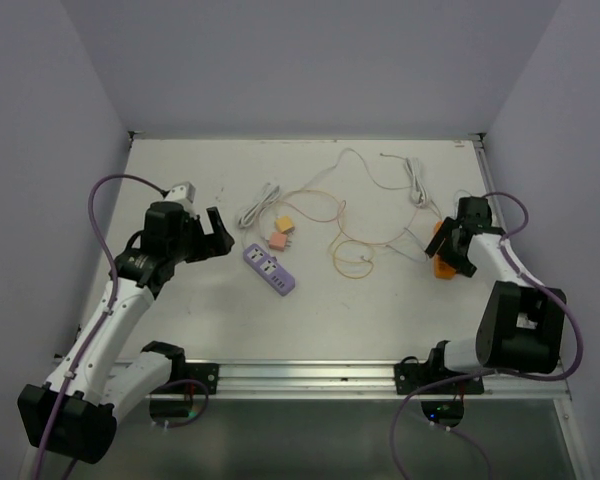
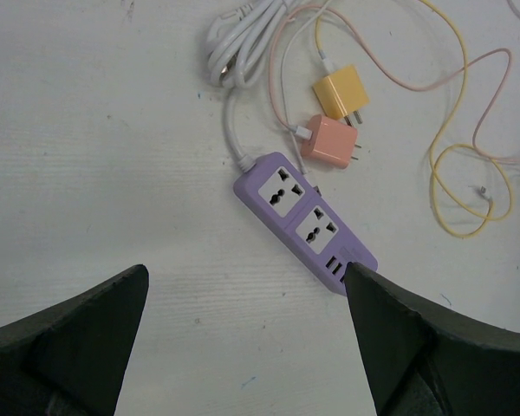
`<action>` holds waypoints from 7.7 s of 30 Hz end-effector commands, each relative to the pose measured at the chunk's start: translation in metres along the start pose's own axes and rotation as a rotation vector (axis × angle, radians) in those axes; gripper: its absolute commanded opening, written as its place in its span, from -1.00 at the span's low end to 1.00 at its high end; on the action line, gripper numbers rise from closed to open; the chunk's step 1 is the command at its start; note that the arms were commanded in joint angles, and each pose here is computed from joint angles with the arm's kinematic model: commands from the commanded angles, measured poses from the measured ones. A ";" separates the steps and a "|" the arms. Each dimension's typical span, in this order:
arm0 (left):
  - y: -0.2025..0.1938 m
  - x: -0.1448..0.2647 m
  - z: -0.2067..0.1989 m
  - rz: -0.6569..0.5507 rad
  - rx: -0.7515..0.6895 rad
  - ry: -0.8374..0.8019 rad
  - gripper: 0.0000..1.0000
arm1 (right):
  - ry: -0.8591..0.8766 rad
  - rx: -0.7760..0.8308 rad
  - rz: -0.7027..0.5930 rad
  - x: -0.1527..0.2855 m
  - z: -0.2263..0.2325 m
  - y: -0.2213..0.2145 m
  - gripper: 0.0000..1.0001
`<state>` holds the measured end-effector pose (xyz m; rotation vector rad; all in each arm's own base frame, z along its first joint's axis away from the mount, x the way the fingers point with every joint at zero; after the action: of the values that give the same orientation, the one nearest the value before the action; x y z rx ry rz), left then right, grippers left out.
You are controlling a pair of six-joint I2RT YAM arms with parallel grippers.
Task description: Pull the plug off the socket
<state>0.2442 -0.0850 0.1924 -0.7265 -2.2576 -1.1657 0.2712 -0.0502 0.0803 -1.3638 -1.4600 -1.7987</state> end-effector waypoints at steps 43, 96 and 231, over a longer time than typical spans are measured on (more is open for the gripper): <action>0.013 0.011 -0.017 -0.043 -0.013 -0.069 0.99 | 0.383 0.332 0.043 0.049 0.224 -0.085 -0.33; -0.170 -0.134 -0.172 -0.290 -0.629 -0.410 0.63 | 0.481 0.528 -0.287 0.136 0.155 -0.011 0.51; -0.247 -0.194 -0.148 -0.077 -0.676 -0.455 -1.00 | 0.360 -0.047 0.052 0.113 0.240 -0.005 -1.00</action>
<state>0.2661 -0.3756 0.0312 -1.1487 -2.3583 -2.0225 0.3017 0.1758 0.1259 -1.1757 -1.2860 -1.8052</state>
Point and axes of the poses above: each gripper's point midway between its finger pads, its own x axis back along the fingers, its own z axis along the line the jaws close on, y = z × x, the point moved 3 cm from there along x, back along the fingers, and after that the axes turned 14 degrees about x, right-handed, at the moved point
